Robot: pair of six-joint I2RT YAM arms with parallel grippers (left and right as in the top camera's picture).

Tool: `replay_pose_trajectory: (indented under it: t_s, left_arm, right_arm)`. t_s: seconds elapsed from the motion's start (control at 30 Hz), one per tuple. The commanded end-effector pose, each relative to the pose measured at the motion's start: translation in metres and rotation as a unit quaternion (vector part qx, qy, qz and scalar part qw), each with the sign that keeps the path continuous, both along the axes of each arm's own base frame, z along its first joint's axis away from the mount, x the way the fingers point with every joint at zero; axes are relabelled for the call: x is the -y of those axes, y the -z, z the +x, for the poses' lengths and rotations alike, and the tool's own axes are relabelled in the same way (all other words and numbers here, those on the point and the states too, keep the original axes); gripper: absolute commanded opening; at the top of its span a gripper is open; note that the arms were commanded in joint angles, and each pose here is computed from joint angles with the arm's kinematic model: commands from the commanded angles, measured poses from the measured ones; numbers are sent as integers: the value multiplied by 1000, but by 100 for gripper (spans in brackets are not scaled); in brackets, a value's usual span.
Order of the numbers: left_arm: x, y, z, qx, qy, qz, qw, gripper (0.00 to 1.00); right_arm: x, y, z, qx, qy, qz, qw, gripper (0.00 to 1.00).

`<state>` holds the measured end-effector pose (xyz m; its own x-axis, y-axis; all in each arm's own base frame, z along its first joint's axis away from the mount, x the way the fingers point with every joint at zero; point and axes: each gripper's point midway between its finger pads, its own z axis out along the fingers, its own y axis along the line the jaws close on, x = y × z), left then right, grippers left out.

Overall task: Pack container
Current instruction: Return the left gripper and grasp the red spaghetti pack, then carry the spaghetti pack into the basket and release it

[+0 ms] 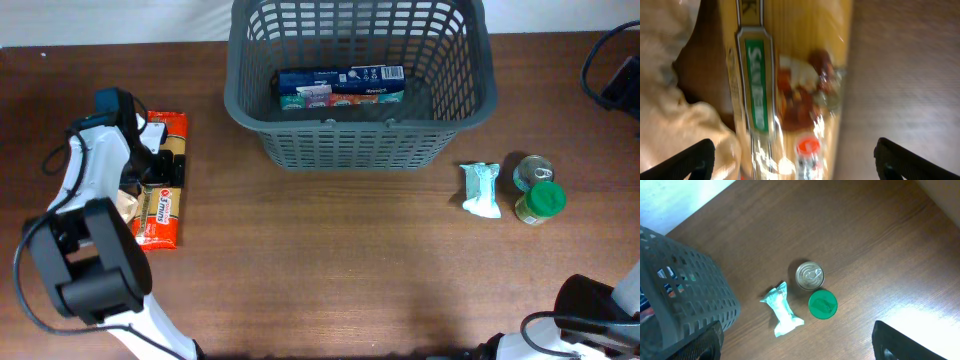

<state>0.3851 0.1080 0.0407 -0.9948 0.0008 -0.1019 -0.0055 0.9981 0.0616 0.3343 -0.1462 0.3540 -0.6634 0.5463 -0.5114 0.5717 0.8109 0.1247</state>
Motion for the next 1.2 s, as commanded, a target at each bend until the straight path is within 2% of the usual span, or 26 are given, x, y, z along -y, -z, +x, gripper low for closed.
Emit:
replay_pose_trajectory:
  t_s: [0.0, 0.27, 0.37, 0.4, 0.5, 0.7, 0.8, 0.93, 1.07, 1.17]
  left_arm:
    - [-3, 23, -1, -21, 13, 5, 1000, 92]
    - [-9, 49, 9, -21, 26, 15, 999, 91]
    - [-9, 52, 8, -24, 26, 14, 999, 69]
    - [-9, 52, 9, -24, 26, 14, 999, 57]
    - [-8, 51, 10, -22, 19, 14, 999, 2]
    - [-3, 22, 22, -18, 24, 14, 999, 2]
    - [1, -24, 48, 19, 34, 18, 999, 1]
    - [11, -122, 90, 116, 52, 41, 991, 2]
    - [31, -236, 120, 252, 85, 72, 961, 1]
    - [65, -318, 130, 355, 170, 98, 914, 1]
  right_arm:
    - [-1, 1, -2, 1, 3, 8, 1000, 89]
    - [-1, 1, -2, 1, 3, 8, 1000, 89]
    - [-1, 1, -2, 1, 3, 8, 1000, 89]
    - [-1, 1, -2, 1, 3, 8, 1000, 89]
    - [-1, 1, -2, 1, 3, 8, 1000, 89]
    - [-1, 1, -3, -2, 3, 9, 1000, 89]
    - [-1, 1, -3, -2, 3, 10, 1000, 89]
    - [-1, 1, -3, -2, 3, 10, 1000, 89]
    - [-1, 1, -3, -2, 3, 10, 1000, 89]
    - [-1, 1, -3, -2, 3, 10, 1000, 89]
